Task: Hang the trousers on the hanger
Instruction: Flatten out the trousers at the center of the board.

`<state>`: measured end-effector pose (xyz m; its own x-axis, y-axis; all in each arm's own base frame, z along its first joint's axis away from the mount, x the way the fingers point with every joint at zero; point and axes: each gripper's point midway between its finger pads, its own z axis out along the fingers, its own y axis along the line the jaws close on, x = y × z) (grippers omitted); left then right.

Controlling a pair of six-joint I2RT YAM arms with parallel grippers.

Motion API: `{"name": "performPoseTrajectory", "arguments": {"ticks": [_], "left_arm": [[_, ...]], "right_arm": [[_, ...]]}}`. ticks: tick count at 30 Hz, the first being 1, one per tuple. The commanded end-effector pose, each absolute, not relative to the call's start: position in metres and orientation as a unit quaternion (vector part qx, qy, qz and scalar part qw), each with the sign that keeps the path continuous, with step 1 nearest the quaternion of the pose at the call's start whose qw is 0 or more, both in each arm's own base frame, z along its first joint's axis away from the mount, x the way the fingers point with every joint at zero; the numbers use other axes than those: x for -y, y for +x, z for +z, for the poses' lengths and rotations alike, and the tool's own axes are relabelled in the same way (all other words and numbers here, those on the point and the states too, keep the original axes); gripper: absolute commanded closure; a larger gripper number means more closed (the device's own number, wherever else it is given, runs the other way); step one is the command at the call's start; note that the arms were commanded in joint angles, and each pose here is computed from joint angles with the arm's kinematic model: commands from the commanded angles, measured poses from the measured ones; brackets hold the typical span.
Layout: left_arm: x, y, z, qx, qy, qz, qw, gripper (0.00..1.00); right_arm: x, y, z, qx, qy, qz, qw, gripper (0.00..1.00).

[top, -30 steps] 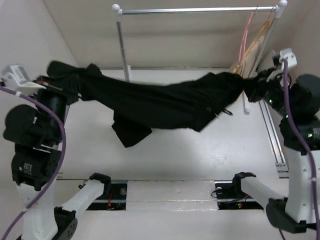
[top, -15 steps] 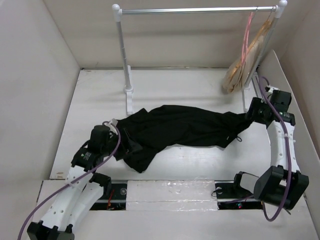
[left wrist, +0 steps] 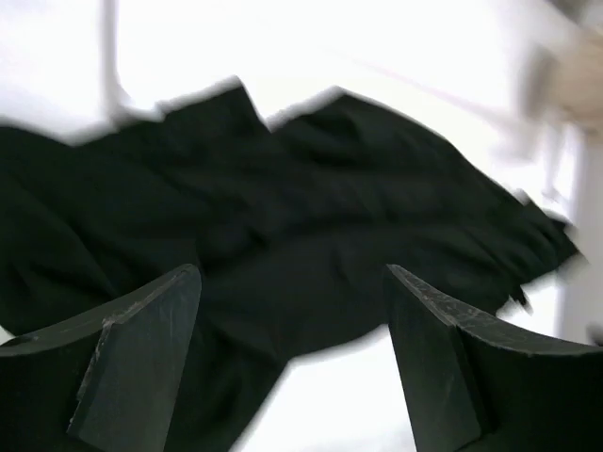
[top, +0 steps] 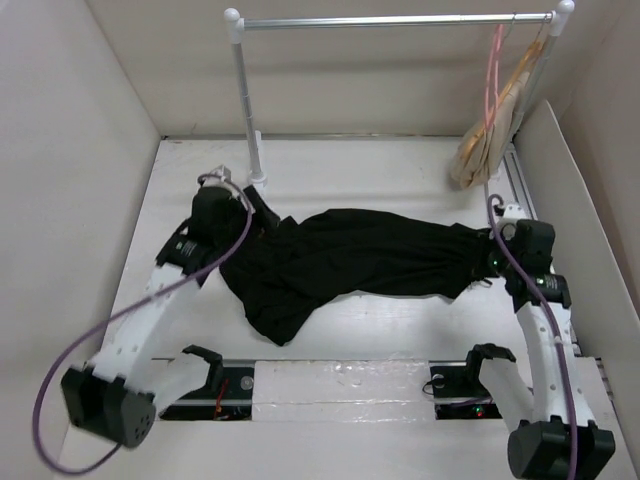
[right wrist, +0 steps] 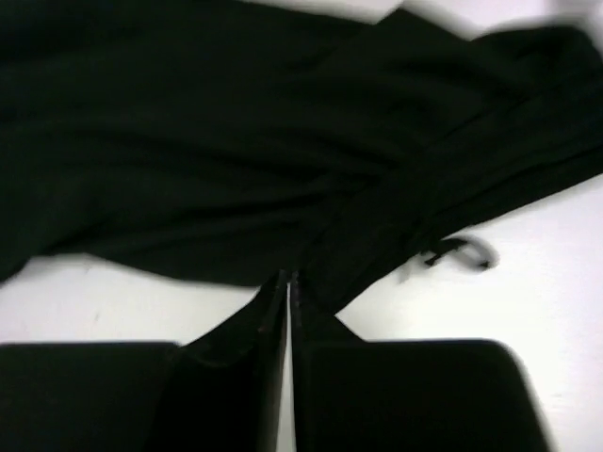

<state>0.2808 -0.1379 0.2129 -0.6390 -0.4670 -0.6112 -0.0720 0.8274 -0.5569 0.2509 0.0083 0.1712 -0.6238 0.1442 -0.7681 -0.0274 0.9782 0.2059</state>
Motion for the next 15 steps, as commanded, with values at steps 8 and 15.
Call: {"name": "performPoseTrajectory", "arguments": {"ticks": [8, 15], "left_arm": [[0.088, 0.382, 0.124, -0.908, -0.190, -0.091, 0.361, 0.28], [0.080, 0.348, 0.072, -0.923, -0.222, -0.091, 0.301, 0.52]], "right_arm": [[-0.048, 0.211, 0.097, -0.924, 0.039, 0.173, 0.337, 0.16], [-0.026, 0.228, 0.054, -0.943, 0.120, 0.137, 0.280, 0.15]]}}
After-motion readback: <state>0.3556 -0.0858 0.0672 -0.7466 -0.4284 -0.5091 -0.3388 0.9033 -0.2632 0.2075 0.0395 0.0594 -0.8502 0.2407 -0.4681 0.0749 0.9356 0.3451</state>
